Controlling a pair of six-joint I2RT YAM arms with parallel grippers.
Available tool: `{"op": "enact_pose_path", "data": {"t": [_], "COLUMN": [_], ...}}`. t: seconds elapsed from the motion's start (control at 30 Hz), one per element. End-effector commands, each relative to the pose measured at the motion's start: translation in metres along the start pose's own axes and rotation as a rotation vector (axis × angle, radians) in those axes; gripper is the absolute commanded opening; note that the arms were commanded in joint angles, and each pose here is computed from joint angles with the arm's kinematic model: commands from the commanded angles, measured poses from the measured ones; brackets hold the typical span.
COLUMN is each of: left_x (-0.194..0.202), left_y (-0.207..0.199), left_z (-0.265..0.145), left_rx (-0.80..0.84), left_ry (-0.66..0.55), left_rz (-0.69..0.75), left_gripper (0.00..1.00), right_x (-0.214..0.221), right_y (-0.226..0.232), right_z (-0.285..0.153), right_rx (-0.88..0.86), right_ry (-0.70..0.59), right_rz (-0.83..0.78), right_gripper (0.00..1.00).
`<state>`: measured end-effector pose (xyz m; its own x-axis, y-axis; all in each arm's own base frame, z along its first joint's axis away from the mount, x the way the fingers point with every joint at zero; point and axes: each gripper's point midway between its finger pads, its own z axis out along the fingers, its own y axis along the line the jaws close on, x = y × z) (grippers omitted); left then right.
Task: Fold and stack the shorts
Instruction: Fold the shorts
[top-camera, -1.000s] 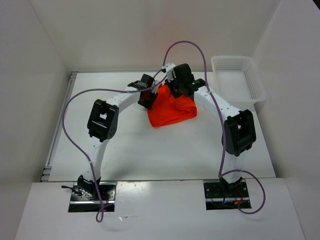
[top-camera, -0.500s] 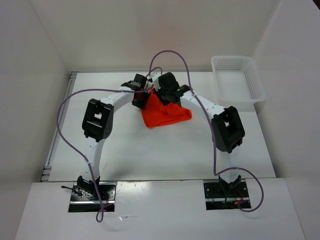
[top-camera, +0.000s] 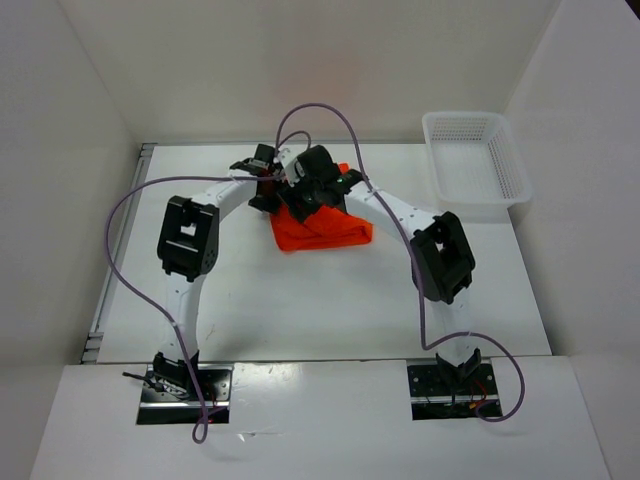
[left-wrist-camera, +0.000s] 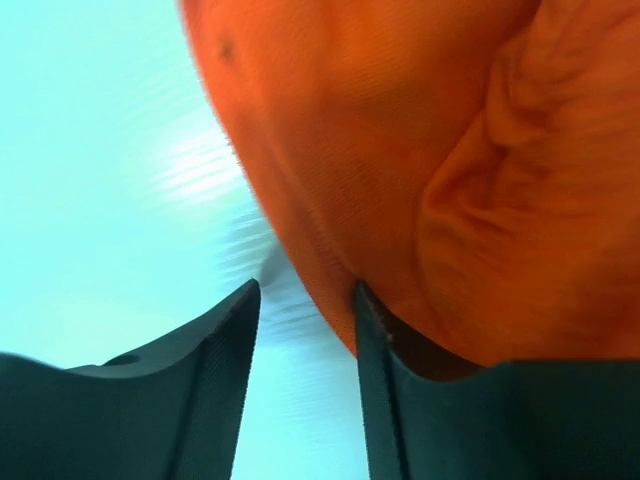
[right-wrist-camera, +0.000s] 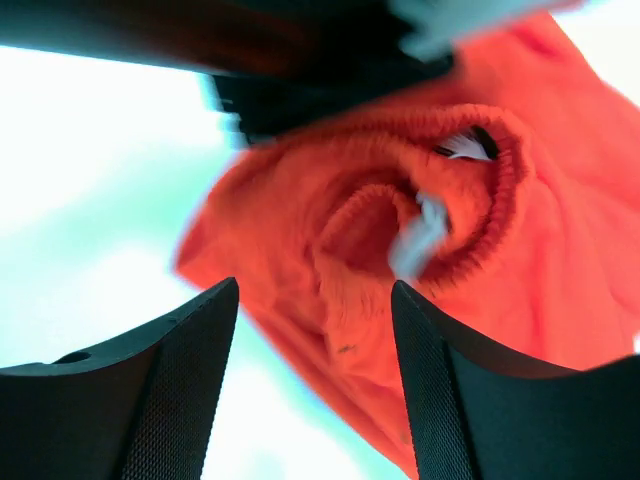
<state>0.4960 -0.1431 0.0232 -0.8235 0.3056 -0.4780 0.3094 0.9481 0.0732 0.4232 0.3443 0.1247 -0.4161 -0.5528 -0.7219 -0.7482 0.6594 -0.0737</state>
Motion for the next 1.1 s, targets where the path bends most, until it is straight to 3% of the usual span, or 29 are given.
{"op": "enact_pose_path", "data": {"t": [0.0, 0.13, 0.23, 0.33, 0.57, 0.67, 0.7, 0.87, 1.07], "left_x": [0.035, 0.019, -0.002, -0.024, -0.051, -0.057, -0.058, -0.021, -0.002], "left_y": [0.044, 0.076, 0.085, 0.088, 0.077, 0.042, 0.01, -0.046, -0.041], "left_z": [-0.003, -0.025, -0.051, -0.083, -0.118, -0.135, -0.142, -0.113, -0.061], "left_rx": [-0.116, -0.183, -0.224, -0.232, -0.265, -0.116, -0.003, 0.11, 0.027], "left_ry": [0.117, 0.069, 0.006, -0.076, -0.17, -0.213, -0.225, -0.116, -0.007], "left_rz": [-0.007, -0.052, -0.06, -0.07, -0.048, -0.017, 0.02, 0.104, 0.119], "left_gripper": [0.52, 0.56, 0.56, 0.6, 0.65, 0.65, 0.65, 0.65, 0.66], "right_x": [-0.063, -0.111, -0.113, -0.084, 0.0, 0.023, 0.032, 0.046, 0.079], "right_y": [0.065, 0.088, 0.078, 0.054, 0.013, -0.002, -0.015, -0.046, -0.044], "right_z": [-0.028, -0.061, -0.07, -0.072, -0.059, -0.05, -0.049, -0.041, -0.024], "right_rx": [-0.269, -0.39, -0.327, -0.242, -0.112, -0.055, -0.031, 0.018, -0.004], "right_ry": [-0.158, -0.269, -0.275, -0.213, -0.069, -0.03, -0.012, 0.007, 0.074], "right_rz": [-0.117, -0.143, -0.15, -0.129, -0.096, -0.092, -0.073, -0.041, -0.041], "right_gripper": [0.69, 0.7, 0.67, 0.6, 0.62, 0.65, 0.66, 0.7, 0.71]}}
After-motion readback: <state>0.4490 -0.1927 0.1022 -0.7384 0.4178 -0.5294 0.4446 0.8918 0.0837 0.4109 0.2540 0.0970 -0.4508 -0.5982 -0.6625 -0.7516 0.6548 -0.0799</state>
